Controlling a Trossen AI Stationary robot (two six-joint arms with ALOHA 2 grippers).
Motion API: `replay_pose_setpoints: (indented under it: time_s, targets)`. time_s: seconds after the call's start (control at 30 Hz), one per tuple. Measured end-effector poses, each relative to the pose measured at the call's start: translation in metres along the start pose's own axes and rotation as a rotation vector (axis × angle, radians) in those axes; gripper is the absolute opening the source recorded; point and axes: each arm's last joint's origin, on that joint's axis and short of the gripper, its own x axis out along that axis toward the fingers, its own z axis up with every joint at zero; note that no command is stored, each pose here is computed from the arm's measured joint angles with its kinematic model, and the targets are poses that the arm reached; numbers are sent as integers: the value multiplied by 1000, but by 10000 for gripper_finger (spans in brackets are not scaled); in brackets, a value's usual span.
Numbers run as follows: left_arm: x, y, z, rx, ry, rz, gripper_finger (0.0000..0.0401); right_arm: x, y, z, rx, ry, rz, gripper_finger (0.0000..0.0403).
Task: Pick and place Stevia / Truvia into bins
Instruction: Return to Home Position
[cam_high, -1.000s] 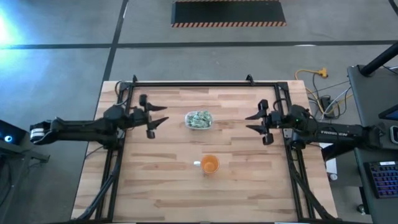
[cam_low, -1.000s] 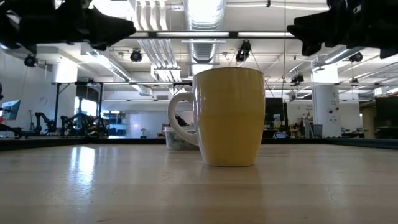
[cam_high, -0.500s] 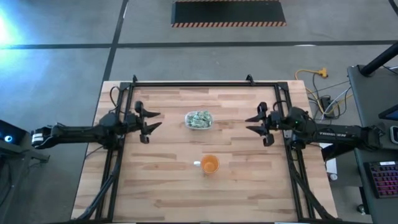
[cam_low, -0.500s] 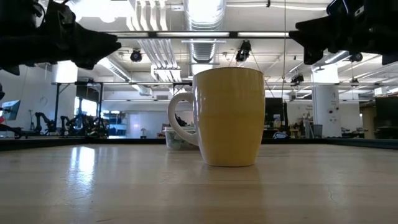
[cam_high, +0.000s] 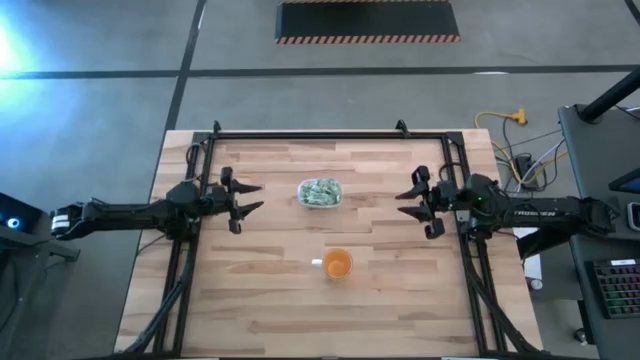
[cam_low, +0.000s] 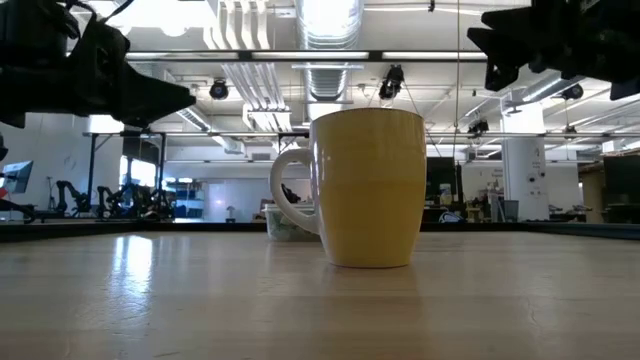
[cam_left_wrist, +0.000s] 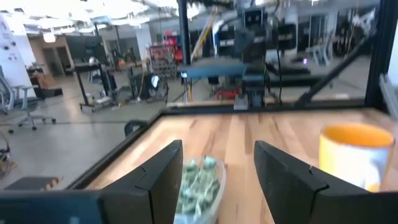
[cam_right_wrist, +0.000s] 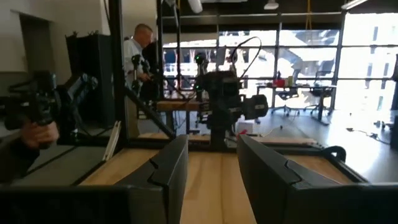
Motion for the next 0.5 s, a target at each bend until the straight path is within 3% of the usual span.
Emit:
replay_pose_setpoints:
  time_s: [0.23,0.5]
  targets:
    - [-3,0,0,41,2,6,183,-10,8,-26,-47,-59,39,123]
    - [-8,1,4,44,-33,41,183,-8,12,-29,-81,-39,20,127]
